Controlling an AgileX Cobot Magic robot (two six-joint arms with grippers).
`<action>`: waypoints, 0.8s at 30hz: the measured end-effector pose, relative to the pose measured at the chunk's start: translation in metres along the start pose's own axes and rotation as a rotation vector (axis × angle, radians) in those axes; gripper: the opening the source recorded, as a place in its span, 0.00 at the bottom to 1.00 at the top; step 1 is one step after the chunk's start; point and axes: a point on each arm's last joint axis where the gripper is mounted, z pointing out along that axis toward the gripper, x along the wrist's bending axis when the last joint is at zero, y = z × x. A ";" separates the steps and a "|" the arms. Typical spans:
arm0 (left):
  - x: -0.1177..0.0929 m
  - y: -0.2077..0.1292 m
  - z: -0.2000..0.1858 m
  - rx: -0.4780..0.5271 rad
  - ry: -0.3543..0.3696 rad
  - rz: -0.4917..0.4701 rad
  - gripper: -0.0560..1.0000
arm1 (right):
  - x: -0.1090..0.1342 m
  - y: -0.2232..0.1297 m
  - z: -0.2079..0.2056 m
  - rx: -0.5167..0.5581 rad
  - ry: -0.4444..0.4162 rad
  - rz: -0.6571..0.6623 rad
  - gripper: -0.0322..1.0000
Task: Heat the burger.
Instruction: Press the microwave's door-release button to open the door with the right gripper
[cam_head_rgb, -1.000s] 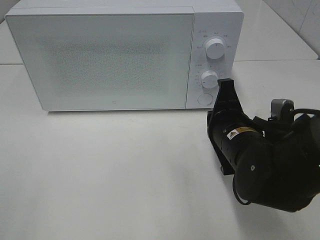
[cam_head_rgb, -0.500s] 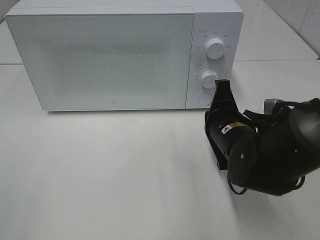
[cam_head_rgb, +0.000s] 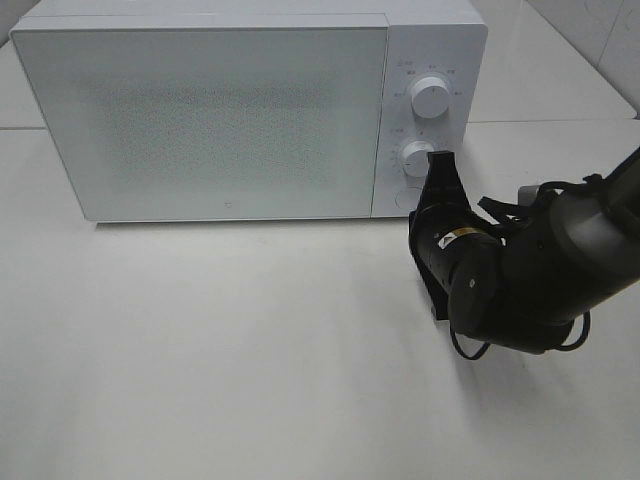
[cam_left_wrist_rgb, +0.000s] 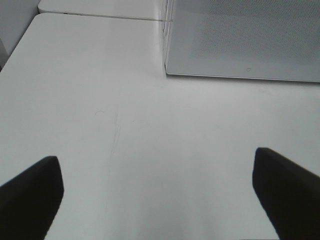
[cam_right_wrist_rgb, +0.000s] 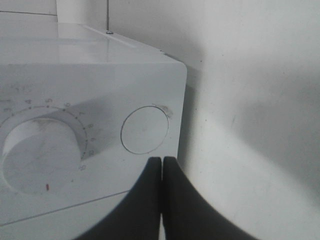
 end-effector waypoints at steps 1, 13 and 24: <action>0.000 0.000 0.000 0.000 0.000 0.000 0.97 | 0.000 0.000 0.000 0.000 0.000 0.000 0.04; 0.000 0.000 0.000 0.000 0.000 0.000 0.97 | 0.004 -0.007 0.019 0.027 0.012 -0.004 0.04; 0.000 0.000 0.000 0.000 0.000 0.000 0.97 | 0.005 -0.005 0.026 -0.012 0.014 0.034 0.04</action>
